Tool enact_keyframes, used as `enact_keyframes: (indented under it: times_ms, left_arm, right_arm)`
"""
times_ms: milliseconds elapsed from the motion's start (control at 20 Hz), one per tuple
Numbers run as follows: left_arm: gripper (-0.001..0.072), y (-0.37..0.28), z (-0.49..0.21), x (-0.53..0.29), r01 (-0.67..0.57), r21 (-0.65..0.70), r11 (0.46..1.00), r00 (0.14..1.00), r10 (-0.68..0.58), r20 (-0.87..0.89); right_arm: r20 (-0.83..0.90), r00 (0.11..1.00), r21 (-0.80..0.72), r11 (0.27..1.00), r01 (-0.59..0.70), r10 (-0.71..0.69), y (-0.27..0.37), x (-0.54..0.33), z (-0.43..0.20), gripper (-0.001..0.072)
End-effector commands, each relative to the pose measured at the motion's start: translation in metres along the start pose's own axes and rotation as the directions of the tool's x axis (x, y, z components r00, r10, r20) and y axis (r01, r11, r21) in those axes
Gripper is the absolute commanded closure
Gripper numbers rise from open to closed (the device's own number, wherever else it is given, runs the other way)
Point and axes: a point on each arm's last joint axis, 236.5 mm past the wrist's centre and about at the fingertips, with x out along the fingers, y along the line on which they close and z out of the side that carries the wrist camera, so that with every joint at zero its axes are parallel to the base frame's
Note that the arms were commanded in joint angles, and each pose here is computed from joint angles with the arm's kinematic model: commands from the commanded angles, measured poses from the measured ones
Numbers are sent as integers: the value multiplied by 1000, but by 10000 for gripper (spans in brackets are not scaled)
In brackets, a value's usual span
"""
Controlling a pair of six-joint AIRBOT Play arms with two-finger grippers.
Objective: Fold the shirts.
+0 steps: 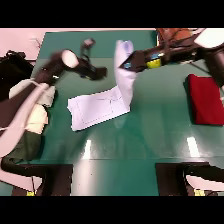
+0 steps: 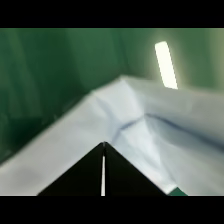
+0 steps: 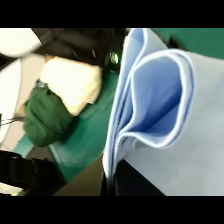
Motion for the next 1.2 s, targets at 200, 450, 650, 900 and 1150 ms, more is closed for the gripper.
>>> enact_keyframes:
  times_ms: [200, 450, 650, 900, 1150]
  left_arm:
    - [683, 61, 76, -191, -183, -23, 983, 920, 180, 349]
    - [683, 62, 61, -194, -203, 4, 979, 935, 193, 298]
    - [683, 61, 54, -178, -170, -11, 985, 950, 167, 264]
    - [684, 64, 39, -153, -140, -18, 990, 966, 140, 216]
    - [683, 66, 34, -147, -137, -26, 990, 969, 140, 201]
  right_arm:
    - [-24, 994, -74, 992, -107, 106, 51, 145, -43, 356]
    - [-101, 979, 10, 984, 180, -178, -85, 80, -50, 356]
    - [-225, 926, 264, 896, 356, -302, -213, 12, -103, 152]
    - [-277, 941, 513, 799, 314, -191, -271, 20, -140, 154]
    - [-307, 951, 536, 817, 212, -45, -256, 95, -138, 161]
